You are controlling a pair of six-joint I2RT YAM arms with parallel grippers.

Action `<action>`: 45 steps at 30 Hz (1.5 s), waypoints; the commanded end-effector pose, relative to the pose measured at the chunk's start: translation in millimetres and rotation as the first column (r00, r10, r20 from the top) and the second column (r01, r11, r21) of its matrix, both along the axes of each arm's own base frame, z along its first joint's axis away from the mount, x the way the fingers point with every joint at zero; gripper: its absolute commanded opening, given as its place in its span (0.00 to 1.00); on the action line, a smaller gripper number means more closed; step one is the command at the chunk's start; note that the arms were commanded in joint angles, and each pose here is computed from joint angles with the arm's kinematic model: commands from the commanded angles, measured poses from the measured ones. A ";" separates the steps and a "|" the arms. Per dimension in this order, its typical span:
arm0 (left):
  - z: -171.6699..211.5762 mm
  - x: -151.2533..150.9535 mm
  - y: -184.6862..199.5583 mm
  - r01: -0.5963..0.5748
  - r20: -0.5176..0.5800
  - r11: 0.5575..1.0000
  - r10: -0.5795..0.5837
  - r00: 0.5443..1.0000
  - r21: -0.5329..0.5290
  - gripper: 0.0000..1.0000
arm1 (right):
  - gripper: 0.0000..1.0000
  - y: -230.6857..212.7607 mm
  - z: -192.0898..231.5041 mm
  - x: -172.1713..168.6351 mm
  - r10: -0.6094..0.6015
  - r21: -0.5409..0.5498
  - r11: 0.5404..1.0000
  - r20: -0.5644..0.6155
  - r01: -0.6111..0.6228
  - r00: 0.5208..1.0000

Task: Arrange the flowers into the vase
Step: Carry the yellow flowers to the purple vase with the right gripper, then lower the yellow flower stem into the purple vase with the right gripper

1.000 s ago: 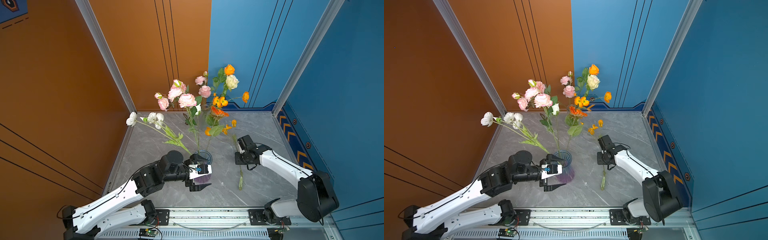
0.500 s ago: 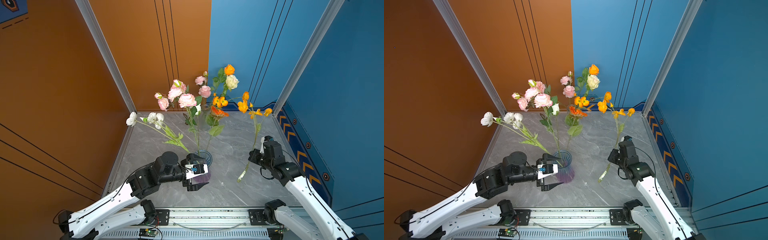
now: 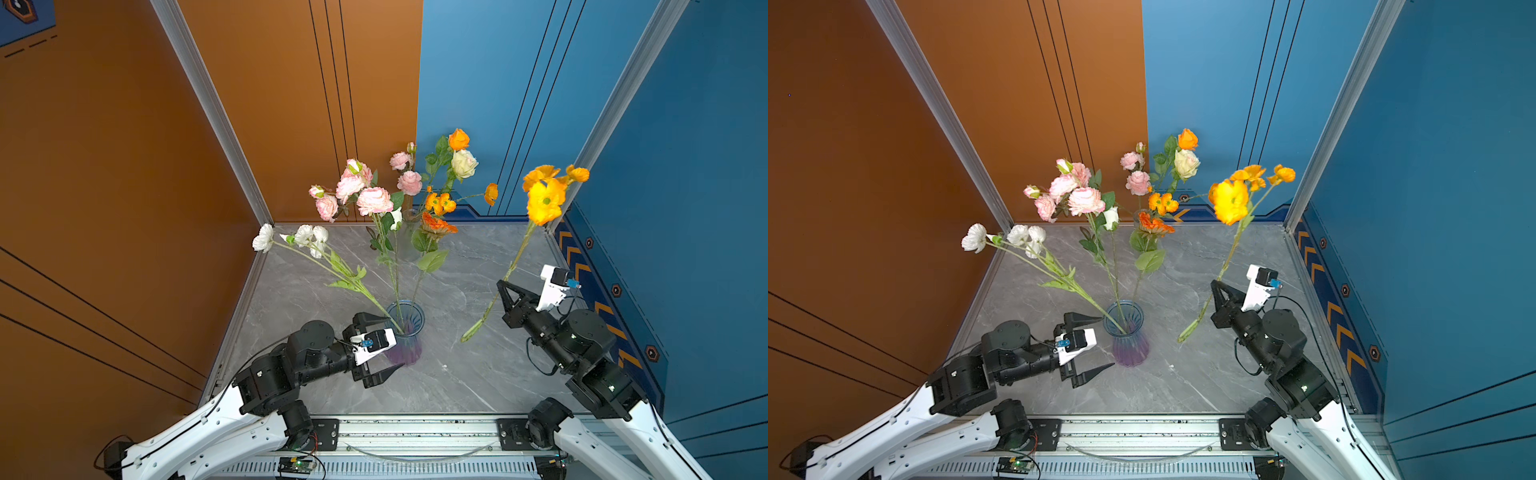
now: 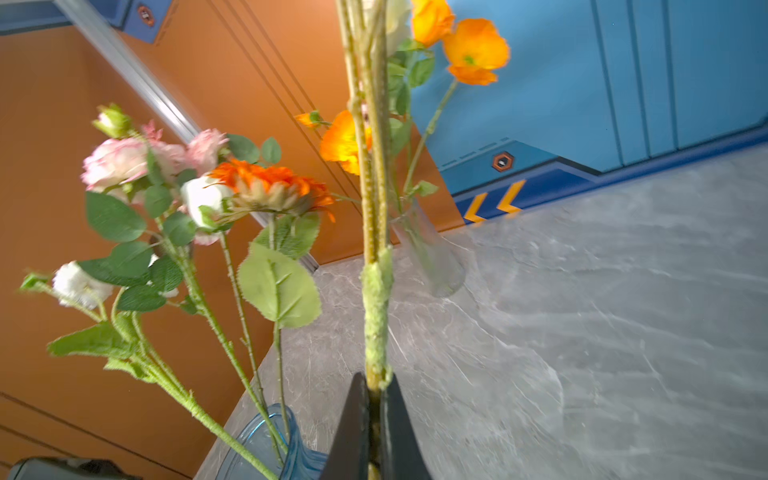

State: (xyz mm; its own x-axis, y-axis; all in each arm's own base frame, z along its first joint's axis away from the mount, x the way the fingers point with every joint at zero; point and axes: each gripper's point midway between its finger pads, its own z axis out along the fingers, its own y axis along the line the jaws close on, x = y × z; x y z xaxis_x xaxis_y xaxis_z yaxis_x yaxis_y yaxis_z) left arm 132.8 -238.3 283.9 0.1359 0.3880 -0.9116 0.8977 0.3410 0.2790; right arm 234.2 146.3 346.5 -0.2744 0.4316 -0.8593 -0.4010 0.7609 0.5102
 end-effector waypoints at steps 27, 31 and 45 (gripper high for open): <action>-9.1 1.5 10.5 -0.116 -0.071 0.992 0.112 0.991 -0.051 0.98 | 0.00 143.5 24.9 -17.5 0.057 -0.125 0.992 0.432 -0.003 0.900; -13.9 2.3 9.4 -0.118 -0.077 0.992 0.114 0.990 -0.039 0.98 | 0.00 137.3 1.1 -14.4 0.029 -0.111 0.994 0.391 0.016 0.920; -21.1 4.7 6.5 -0.124 -0.088 0.992 0.122 0.989 -0.015 0.98 | 0.00 154.6 -43.9 -6.3 0.041 -0.095 0.995 0.275 -0.015 0.961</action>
